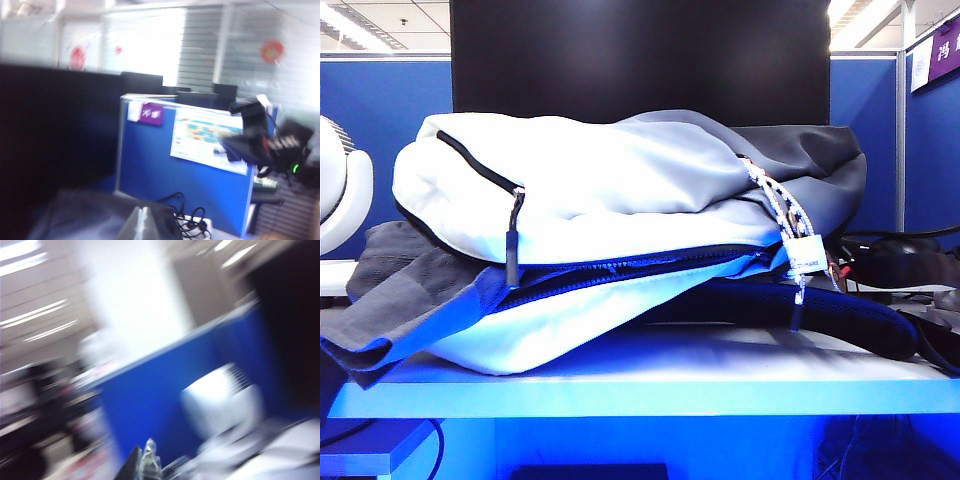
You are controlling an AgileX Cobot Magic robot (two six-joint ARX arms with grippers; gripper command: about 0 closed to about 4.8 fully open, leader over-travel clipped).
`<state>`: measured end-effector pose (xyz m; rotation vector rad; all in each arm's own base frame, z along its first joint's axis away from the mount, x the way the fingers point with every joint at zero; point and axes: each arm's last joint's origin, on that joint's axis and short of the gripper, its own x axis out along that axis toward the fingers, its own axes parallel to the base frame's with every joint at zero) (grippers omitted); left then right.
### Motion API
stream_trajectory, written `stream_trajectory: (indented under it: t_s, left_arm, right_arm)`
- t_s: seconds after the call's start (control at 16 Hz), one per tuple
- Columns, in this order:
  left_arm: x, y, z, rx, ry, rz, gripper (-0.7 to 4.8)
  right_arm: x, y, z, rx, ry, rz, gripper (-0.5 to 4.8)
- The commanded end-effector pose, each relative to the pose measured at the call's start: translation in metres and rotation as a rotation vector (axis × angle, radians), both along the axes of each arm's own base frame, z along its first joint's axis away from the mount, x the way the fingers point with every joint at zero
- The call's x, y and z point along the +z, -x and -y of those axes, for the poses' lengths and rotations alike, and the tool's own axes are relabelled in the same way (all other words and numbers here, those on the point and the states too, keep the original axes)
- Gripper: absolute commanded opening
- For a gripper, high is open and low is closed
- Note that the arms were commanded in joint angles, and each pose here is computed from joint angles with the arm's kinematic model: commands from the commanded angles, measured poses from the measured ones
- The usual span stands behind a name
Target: Put the gray clothes into the backpack.
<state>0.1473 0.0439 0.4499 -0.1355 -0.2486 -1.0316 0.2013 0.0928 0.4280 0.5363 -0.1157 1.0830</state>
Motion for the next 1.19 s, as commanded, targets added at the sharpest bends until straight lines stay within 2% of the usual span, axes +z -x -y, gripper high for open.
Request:
stream_trajectory:
  t_s: [0.06, 0.12, 0.19, 0.31, 0.44, 0.69, 0.81, 0.87, 1.0, 1.19]
  left_arm:
    - [0.008, 0.021, 0.008, 0.025, 0.013, 0.045, -0.04]
    - [0.009, 0.026, 0.01, 0.026, 0.02, 0.052, -0.04]
    - [0.006, 0.024, 0.009, 0.029, 0.048, 0.027, -0.04]
    - [-0.001, 0.016, 0.004, 0.048, 0.157, -0.014, -0.04]
    - [-0.012, 0.008, 0.007, 0.016, 0.195, -0.057, -0.04]
    - [-0.022, 0.0, 0.037, -0.178, 0.191, -0.119, -0.04]
    - [-0.033, 0.002, 0.064, -0.35, 0.16, -0.179, -0.04]
    - [-0.042, 0.012, 0.084, -0.488, 0.111, -0.213, -0.04]
    - [-0.044, 0.029, 0.087, -0.526, 0.096, -0.205, -0.04]
    - [-0.041, 0.091, 0.078, -0.48, 0.047, -0.06, -0.04]
  right_arm:
    - [0.008, 0.025, 0.017, -0.361, 0.063, 0.042, -0.05]
    - [0.008, 0.042, 0.027, -0.515, 0.148, 0.067, -0.05]
    - [0.008, 0.05, 0.031, -0.579, 0.195, 0.069, -0.05]
    - [0.005, 0.062, 0.039, -0.686, 0.265, 0.059, -0.05]
    - [0.004, 0.079, 0.046, -0.723, 0.306, 0.051, -0.05]
    - [0.004, 0.1, 0.054, -0.721, 0.311, 0.046, -0.05]
    - [0.004, 0.111, 0.058, -0.722, 0.306, 0.049, -0.05]
    - [0.004, 0.12, 0.062, -0.751, 0.291, 0.05, -0.05]
    - [0.005, 0.125, 0.064, -0.759, 0.275, 0.051, -0.05]
    - [0.001, 0.139, 0.071, -0.796, 0.251, -0.014, -0.05]
